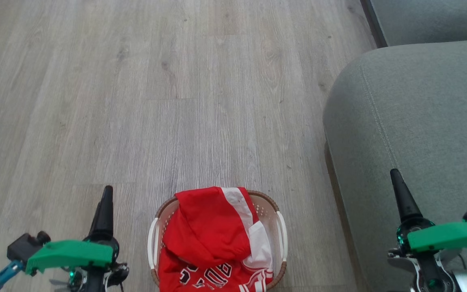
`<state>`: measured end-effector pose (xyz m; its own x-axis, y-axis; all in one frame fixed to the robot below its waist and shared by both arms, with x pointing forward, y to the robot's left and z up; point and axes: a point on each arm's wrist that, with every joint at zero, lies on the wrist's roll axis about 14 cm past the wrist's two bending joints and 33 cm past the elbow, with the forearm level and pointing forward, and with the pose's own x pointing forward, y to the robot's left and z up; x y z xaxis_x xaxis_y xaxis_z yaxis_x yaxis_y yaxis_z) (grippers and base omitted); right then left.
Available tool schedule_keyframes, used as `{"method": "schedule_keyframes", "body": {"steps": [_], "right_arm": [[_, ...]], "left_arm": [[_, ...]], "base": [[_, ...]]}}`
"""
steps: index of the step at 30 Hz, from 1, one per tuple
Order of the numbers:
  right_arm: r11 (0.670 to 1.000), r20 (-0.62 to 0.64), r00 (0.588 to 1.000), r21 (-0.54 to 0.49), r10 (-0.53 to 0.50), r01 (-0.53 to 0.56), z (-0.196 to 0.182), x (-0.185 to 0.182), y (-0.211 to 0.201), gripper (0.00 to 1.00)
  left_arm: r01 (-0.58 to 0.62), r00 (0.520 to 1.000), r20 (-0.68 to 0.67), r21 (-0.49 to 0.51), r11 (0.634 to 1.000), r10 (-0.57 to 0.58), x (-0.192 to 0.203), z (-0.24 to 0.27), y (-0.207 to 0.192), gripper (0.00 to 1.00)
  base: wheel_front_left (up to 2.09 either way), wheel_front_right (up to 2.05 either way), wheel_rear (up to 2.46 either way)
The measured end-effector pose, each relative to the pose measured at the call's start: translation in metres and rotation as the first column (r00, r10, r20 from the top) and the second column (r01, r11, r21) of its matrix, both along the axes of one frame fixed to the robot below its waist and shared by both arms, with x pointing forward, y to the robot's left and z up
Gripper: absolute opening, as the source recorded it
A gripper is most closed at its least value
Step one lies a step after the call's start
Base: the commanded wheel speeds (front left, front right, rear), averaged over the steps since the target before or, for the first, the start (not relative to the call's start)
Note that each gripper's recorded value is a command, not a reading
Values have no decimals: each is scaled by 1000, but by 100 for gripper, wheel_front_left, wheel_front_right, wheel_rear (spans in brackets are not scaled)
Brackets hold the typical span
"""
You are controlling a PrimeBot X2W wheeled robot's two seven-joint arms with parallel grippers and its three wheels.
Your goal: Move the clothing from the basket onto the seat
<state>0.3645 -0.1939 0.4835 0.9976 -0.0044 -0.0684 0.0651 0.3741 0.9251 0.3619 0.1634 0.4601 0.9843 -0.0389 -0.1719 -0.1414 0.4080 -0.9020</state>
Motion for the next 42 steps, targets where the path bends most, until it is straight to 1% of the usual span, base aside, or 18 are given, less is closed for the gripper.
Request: {"method": "schedule_keyframes", "body": {"steps": [4, 9, 11, 13, 14, 15, 16, 27, 32, 41, 42], "right_arm": [[996, 11, 1000, -90, 22, -21, 4, 1, 1, 100], [983, 38, 999, -181, 35, -28, 13, 5, 3, 100], [972, 52, 998, -233, 39, -26, 17, 6, 4, 100], [963, 58, 997, -268, 42, -25, 18, 6, 4, 100], [953, 59, 997, -303, 51, -30, 19, 6, 6, 100], [953, 59, 997, -303, 51, -30, 19, 6, 6, 100], [940, 62, 996, -339, 57, -33, 19, 6, 7, 100], [874, 85, 992, -484, 97, -44, 26, 7, 13, 100], [841, 93, 990, -539, 108, -41, 28, 7, 14, 100], [777, 129, 984, -629, 127, -18, 38, 9, 16, 100], [777, 129, 984, -629, 127, -18, 38, 9, 16, 100]], "left_arm": [[6, 1000, 6, 92, 996, -6, 1, 3, 0, 100], [28, 999, 9, 192, 981, -30, 2, 6, -6, 100], [34, 999, 8, 247, 968, -37, 2, 6, -7, 100], [40, 999, 13, 278, 960, -45, 2, 8, -9, 100], [48, 998, 12, 311, 949, -54, 2, 8, -12, 100], [48, 998, 12, 311, 949, -54, 2, 8, -12, 100], [52, 998, 15, 336, 941, -60, 2, 8, -12, 100], [53, 997, 24, 460, 886, -72, 2, 10, -16, 100], [52, 996, 33, 511, 858, -80, 3, 13, -18, 100], [37, 993, 70, 605, 796, -99, 7, 23, -23, 100], [37, 993, 70, 605, 796, -99, 7, 23, -23, 100]], "base": [[0, 0, 0], [0, 0, 0], [0, 0, 0], [0, 0, 0], [0, 0, 0], [0, 0, 0], [0, 0, 0], [0, 0, 0], [0, 0, 0], [0, 0, 0], [0, 0, 0]]}}
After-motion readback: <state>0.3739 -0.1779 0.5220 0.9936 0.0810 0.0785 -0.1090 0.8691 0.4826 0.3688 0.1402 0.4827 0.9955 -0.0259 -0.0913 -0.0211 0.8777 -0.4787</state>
